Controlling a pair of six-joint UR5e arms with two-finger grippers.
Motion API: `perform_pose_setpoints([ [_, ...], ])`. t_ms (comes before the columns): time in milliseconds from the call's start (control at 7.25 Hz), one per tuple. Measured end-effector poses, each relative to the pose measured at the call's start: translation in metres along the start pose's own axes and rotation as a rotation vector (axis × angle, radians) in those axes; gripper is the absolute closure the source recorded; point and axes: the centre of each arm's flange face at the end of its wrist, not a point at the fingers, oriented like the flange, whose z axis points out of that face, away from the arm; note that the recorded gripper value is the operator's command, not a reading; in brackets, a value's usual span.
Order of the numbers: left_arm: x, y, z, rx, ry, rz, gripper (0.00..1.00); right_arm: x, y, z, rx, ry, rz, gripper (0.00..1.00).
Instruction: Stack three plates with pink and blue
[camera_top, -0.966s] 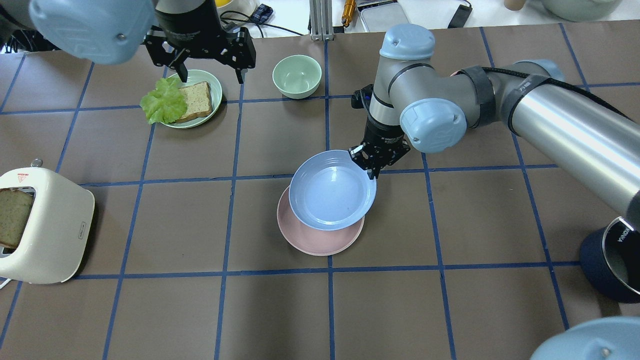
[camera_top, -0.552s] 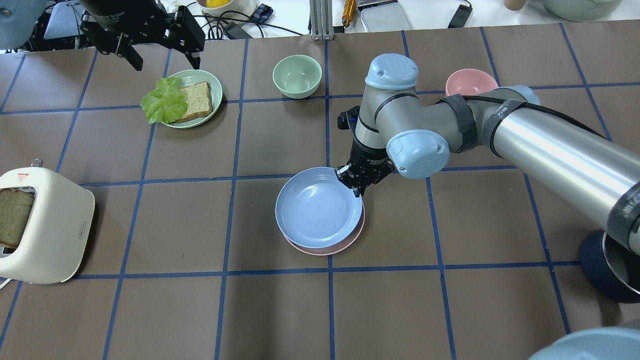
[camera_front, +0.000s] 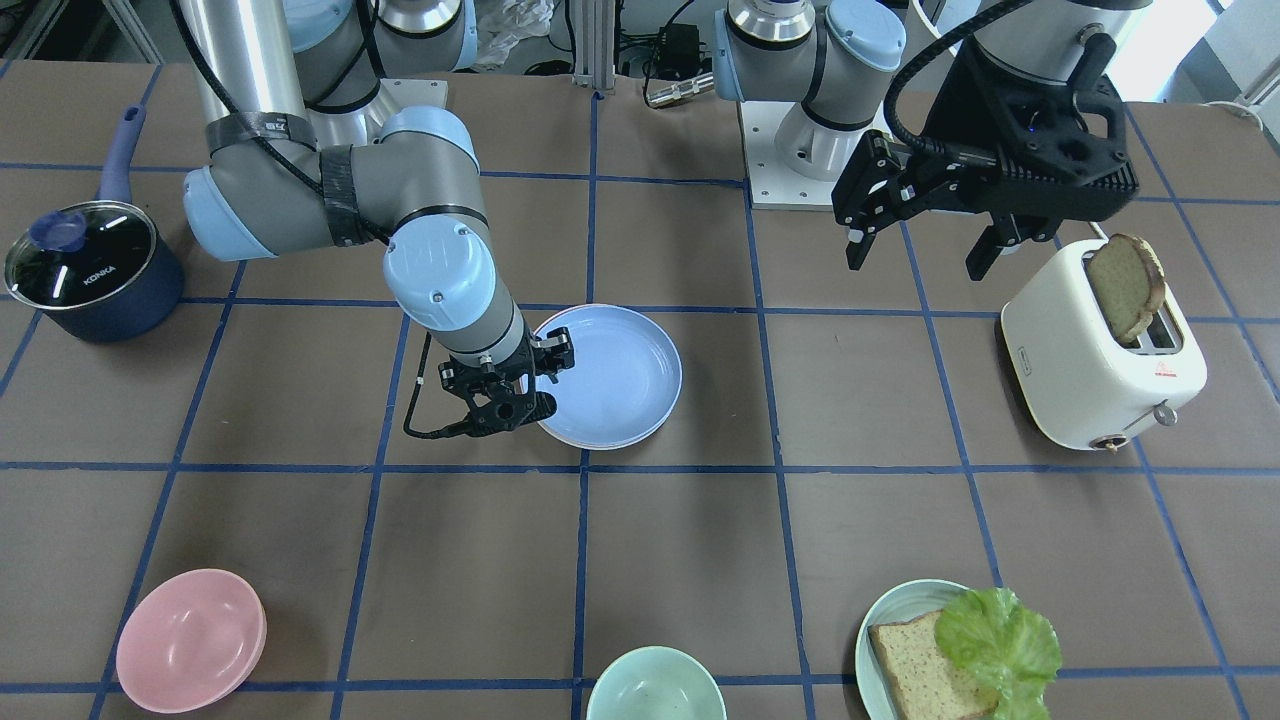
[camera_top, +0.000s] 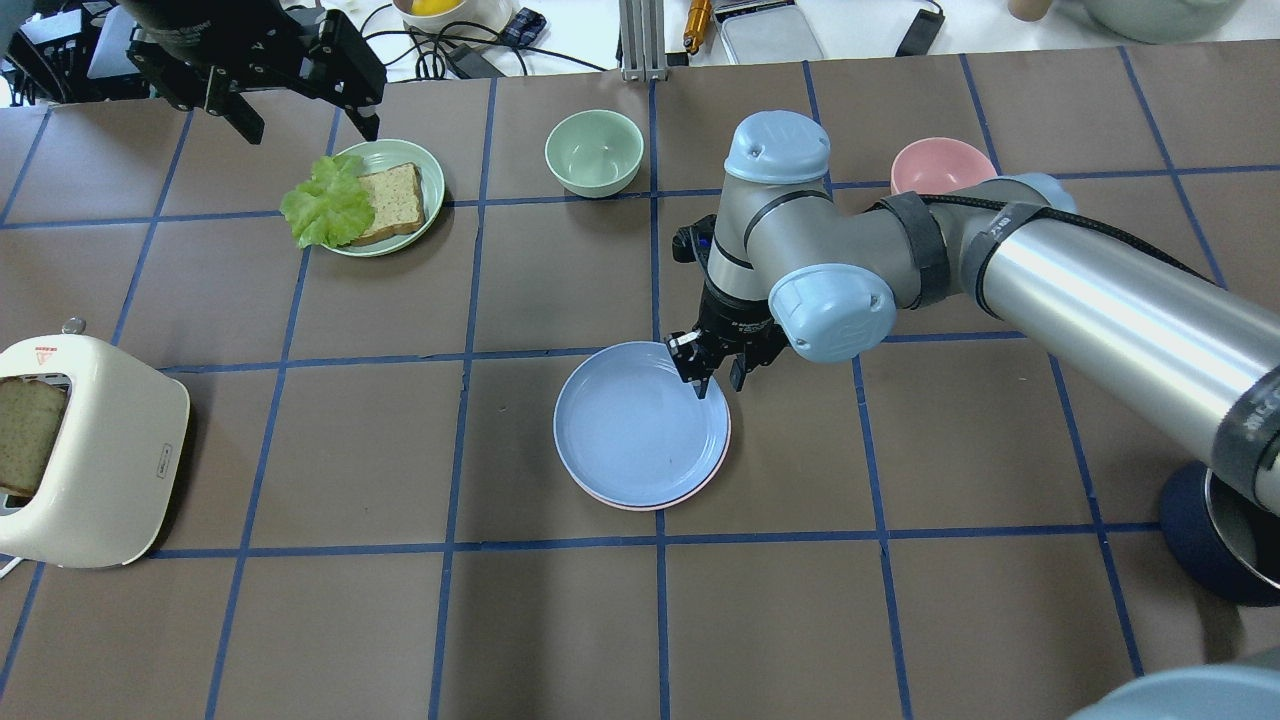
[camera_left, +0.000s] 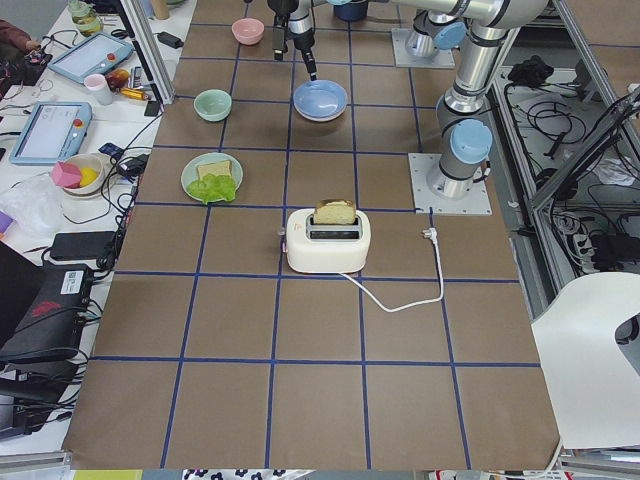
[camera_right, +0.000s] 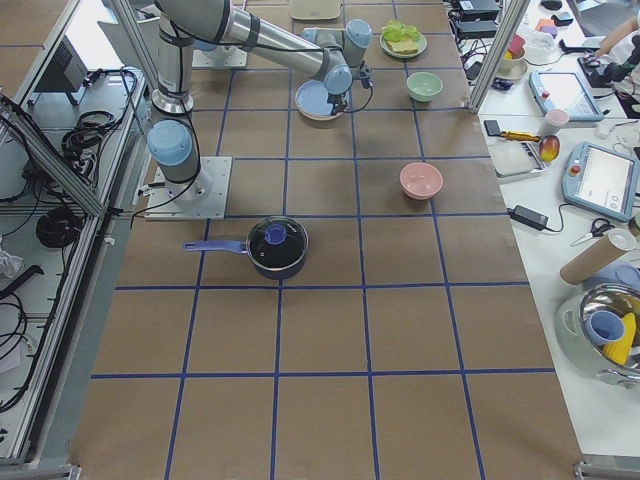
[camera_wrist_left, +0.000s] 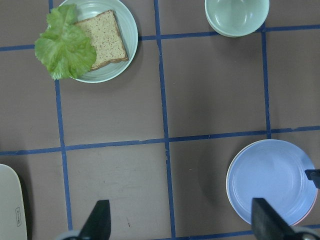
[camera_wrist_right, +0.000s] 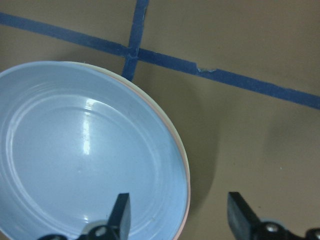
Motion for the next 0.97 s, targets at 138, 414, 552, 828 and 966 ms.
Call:
perform_pose_setpoints([
  [138, 0.000, 0.003, 0.007, -0.023, 0.001, 0.001, 0.01, 0.004, -0.001, -0.028, 0.038, 0.037, 0.002, 0.00],
  [414, 0.000, 0.015, 0.028, -0.062, 0.005, 0.000, 0.00, 0.017, -0.002, -0.097, 0.105, 0.086, 0.025, 0.00],
  [552, 0.000, 0.020, 0.033, -0.070, 0.005, 0.000, 0.00, 0.035, -0.003, -0.135, 0.132, 0.104, 0.054, 0.00],
  [828, 0.000, 0.024, 0.035, -0.077, 0.004, 0.000, 0.00, 0.080, 0.006, -0.202, 0.197, 0.118, 0.104, 0.00],
  [966, 0.001, 0.024, 0.035, -0.081, 0.004, 0.001, 0.00, 0.090, 0.022, -0.227, 0.214, 0.120, 0.120, 0.00],
])
